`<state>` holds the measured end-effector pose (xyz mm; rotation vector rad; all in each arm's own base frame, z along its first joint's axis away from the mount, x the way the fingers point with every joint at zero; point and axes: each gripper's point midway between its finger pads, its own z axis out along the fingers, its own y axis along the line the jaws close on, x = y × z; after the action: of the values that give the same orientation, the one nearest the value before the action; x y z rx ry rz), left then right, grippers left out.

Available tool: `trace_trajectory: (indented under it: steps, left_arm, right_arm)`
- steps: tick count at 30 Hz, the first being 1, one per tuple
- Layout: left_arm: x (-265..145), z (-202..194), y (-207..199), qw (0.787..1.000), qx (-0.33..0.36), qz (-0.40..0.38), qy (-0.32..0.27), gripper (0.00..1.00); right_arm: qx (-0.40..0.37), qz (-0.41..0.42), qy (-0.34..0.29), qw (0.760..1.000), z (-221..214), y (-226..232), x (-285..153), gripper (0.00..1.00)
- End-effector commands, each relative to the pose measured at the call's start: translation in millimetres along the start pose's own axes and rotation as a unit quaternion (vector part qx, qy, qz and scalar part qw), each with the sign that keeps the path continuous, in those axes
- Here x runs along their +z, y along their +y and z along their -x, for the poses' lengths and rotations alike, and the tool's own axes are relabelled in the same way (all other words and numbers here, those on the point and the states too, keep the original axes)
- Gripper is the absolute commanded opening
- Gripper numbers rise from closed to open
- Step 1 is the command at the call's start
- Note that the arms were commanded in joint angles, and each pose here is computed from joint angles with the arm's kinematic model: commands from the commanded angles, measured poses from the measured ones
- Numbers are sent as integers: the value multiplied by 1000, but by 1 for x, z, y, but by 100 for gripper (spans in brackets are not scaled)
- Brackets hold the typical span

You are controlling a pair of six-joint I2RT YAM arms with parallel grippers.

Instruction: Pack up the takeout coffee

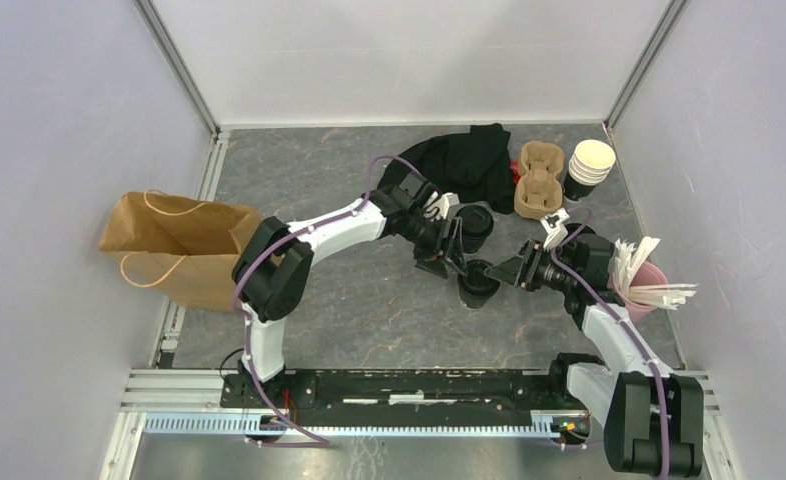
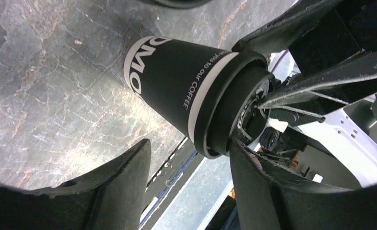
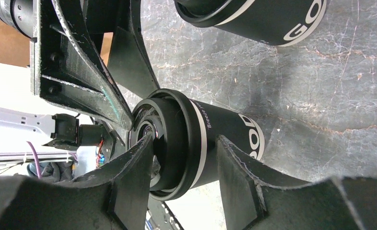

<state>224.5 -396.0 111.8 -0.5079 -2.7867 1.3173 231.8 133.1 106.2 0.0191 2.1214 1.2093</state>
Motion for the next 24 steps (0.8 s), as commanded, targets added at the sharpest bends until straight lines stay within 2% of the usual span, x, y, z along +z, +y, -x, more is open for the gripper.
trace_trajectory:
  steps: [1,10,19,22,24]
  left_arm:
    - [12,19,-4,999,-28,-3,-22,68]
    - [28,35,-9,998,-48,-26,-29,62]
    - [35,37,-20,998,-39,-36,-27,59]
    - [30,39,-22,999,-27,-30,-34,63]
    - [23,40,-23,999,-11,-17,-41,69]
  right_arm:
    - [40,-84,42,995,-28,-35,-3,54]
    - [26,-80,27,996,-2,-28,1,55]
    - [18,-81,22,996,9,-21,-1,58]
    - [16,-75,19,997,12,-15,-3,61]
    - [13,-72,15,997,16,-10,-4,64]
